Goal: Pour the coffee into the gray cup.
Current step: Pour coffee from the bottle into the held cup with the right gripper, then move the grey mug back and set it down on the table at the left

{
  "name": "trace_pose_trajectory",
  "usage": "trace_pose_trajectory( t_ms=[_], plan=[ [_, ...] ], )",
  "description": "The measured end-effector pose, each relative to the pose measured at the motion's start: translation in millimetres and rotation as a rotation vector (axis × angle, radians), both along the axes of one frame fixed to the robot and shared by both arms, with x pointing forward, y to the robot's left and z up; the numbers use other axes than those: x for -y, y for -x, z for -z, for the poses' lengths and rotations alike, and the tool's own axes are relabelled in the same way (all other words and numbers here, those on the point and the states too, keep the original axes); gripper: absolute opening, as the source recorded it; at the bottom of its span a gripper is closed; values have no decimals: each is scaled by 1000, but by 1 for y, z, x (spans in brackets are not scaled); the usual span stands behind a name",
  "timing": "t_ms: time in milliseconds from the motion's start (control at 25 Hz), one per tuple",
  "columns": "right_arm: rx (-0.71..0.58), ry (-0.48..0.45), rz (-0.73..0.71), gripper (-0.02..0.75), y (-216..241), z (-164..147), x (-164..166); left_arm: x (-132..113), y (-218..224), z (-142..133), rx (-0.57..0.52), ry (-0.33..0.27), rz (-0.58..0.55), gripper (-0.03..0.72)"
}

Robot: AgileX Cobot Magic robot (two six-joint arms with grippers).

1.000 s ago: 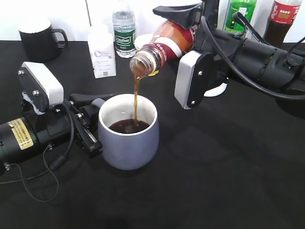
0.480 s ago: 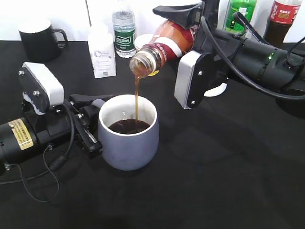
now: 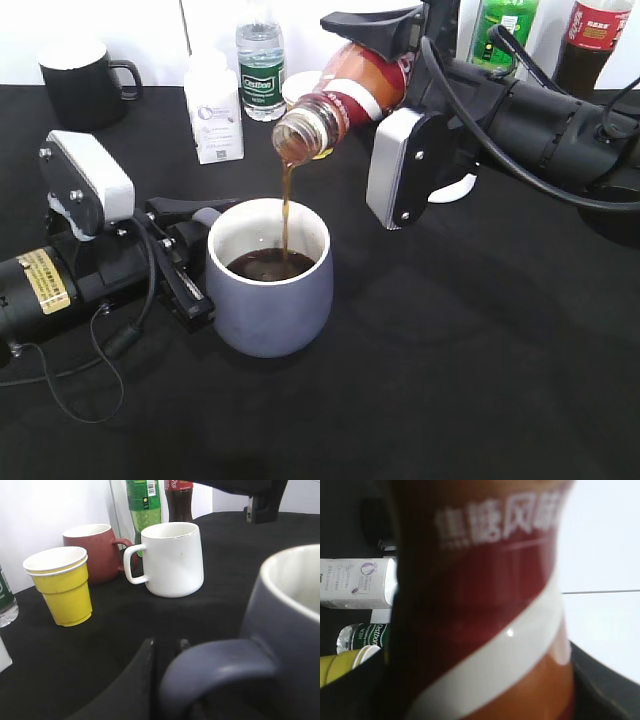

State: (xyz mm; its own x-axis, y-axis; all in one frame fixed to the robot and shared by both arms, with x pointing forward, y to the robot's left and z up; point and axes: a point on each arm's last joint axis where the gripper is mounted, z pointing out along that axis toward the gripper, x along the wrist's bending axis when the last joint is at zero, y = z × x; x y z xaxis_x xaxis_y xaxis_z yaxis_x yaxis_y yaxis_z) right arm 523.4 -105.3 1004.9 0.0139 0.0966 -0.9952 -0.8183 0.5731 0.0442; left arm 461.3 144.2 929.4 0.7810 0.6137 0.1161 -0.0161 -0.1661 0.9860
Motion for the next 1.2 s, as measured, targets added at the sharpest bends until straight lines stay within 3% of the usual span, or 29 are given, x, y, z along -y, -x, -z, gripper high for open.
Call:
trace_pose_trajectory(
  t_ms=[280,680,800,1080,1200],
  plan=[
    [-12,-8,-1,528,0,0,0,0,0,0,-1,0,-1,76],
    [-182,-116,-38,528,3,1,-4,0,0,0,-2,1,-7,78],
    [-369,-256,-47,528,3,0,-4,0,0,0,-3,0,-7,78],
    [-928,-882,62,528,-14,-4,10,-4,-5,0,-15,20,-78,78],
    [-1090,-1001,75,528,-15,0,11,-15,-14,-1,-13,38,-228,78]
  ],
)
